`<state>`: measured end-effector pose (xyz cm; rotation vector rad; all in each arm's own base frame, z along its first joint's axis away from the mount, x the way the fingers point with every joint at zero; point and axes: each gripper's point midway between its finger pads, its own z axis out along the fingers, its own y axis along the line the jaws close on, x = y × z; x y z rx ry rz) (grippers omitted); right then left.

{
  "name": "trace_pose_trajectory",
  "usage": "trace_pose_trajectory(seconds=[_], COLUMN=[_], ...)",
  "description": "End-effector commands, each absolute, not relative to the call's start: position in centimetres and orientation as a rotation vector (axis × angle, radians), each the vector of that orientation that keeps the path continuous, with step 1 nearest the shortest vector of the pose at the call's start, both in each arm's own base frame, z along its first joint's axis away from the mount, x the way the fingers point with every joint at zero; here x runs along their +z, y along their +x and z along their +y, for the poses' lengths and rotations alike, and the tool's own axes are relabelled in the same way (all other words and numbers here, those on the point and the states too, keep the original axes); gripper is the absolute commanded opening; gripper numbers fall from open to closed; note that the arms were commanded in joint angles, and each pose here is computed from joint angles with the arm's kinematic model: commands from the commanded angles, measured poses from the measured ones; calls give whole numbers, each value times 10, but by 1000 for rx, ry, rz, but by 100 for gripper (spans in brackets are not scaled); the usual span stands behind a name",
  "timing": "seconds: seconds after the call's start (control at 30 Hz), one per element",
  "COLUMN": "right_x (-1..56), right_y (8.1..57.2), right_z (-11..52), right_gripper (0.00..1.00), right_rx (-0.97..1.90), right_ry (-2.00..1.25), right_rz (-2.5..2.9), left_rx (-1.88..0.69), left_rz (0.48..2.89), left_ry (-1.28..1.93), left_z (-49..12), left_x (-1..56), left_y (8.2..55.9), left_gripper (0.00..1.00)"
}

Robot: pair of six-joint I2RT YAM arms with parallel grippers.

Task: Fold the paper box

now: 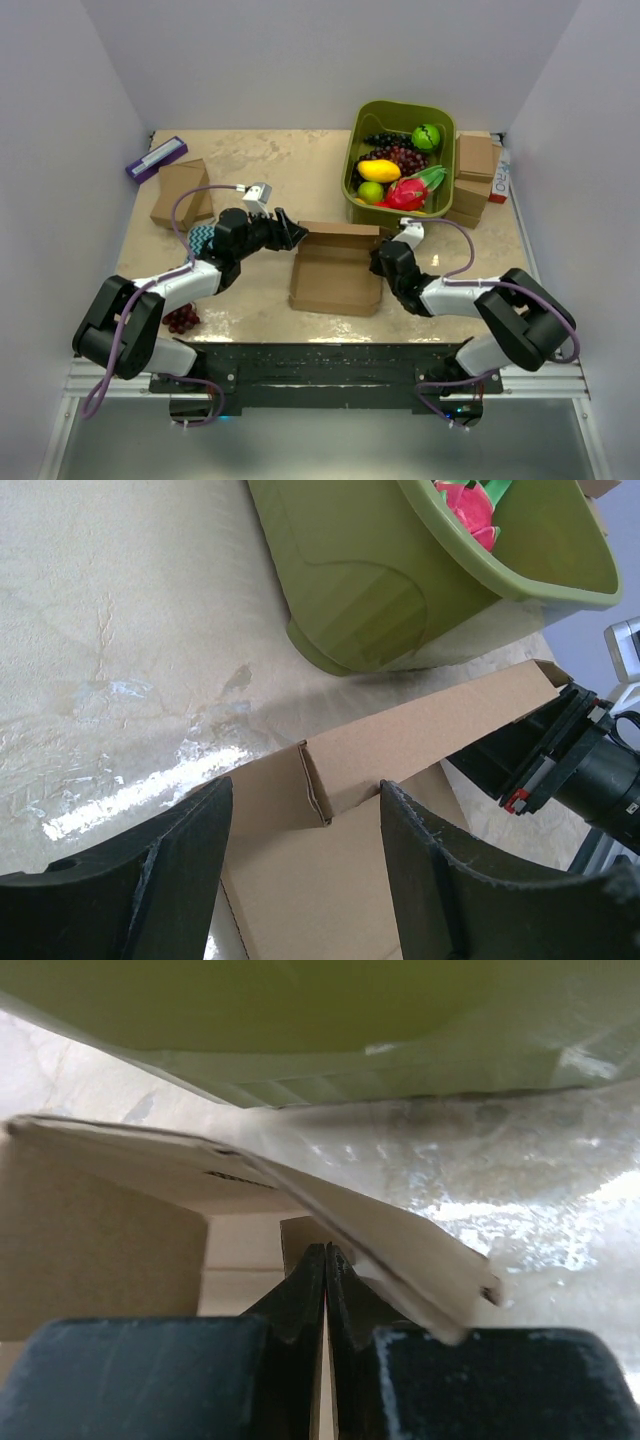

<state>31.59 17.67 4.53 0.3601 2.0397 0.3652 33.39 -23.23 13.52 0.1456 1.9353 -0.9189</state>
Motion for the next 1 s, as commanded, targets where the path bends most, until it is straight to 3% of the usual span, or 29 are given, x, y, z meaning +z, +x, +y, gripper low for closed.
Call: trace_pose_trajectory(seconds=[0.0,0.27,0.57,0.7,0.97], right_x=[67,29,29,51,105], right_y=[335,334,332,324,282], right_z=[196,202,202,195,176], right_gripper=[4,2,2,12,64], right_rx=[432,398,391,388,449], right_ry=[323,305,304,295,205], right_rz=[1965,2060,2082,2075,2083], left_rx=[-905,-905,-898,-881,-829], left_rz=[1884,1882,1878,1863,1866], left_ry=[171,171,167,164,171], left_z=[-234,-234,-233,-230,-223], left_x=[152,153,155,162,184], left_y=[345,344,345,346,348], left_gripper=[65,65,65,67,76])
